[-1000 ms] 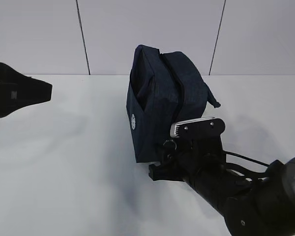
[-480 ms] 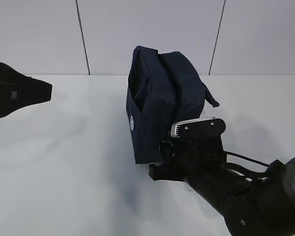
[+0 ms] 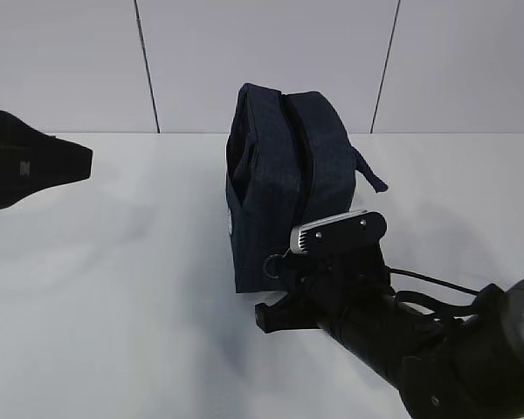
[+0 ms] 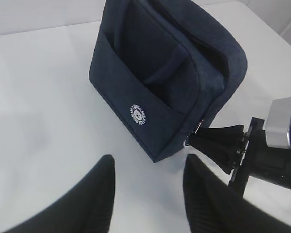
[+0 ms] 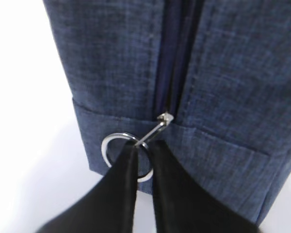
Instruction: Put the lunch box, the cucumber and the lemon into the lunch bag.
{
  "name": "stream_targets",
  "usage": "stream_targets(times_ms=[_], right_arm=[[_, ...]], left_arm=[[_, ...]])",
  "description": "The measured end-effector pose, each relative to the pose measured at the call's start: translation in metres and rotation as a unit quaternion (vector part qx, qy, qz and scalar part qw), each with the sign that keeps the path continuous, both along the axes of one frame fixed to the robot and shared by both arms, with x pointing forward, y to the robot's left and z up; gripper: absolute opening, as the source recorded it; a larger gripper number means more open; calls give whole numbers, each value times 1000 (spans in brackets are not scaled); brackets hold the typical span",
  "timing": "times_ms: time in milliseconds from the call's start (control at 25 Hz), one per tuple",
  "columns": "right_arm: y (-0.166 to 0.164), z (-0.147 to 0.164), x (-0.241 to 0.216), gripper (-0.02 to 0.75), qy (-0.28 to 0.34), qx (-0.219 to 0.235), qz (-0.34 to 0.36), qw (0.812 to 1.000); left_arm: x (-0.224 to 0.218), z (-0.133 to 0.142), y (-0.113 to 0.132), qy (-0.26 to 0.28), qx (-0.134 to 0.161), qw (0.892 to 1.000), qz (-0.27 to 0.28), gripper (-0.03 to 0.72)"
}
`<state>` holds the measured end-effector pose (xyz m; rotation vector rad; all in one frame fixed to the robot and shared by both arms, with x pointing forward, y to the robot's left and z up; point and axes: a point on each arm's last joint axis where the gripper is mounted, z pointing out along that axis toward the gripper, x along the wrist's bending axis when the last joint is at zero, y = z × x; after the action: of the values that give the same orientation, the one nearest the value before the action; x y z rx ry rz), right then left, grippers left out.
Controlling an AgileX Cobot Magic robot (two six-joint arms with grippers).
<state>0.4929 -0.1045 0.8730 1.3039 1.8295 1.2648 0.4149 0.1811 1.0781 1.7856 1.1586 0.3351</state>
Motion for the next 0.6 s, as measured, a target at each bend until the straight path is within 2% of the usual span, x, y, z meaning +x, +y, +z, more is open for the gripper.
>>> stream_targets(times_ms=[240, 600], right_arm=[[3, 0, -2, 20, -4, -6, 25, 1000], [4, -1, -2, 20, 2, -10, 30, 1000]], left_arm=[[0, 0, 0, -2, -1, 1000, 1, 323], [0, 1, 0, -3, -1, 1000, 2, 323]])
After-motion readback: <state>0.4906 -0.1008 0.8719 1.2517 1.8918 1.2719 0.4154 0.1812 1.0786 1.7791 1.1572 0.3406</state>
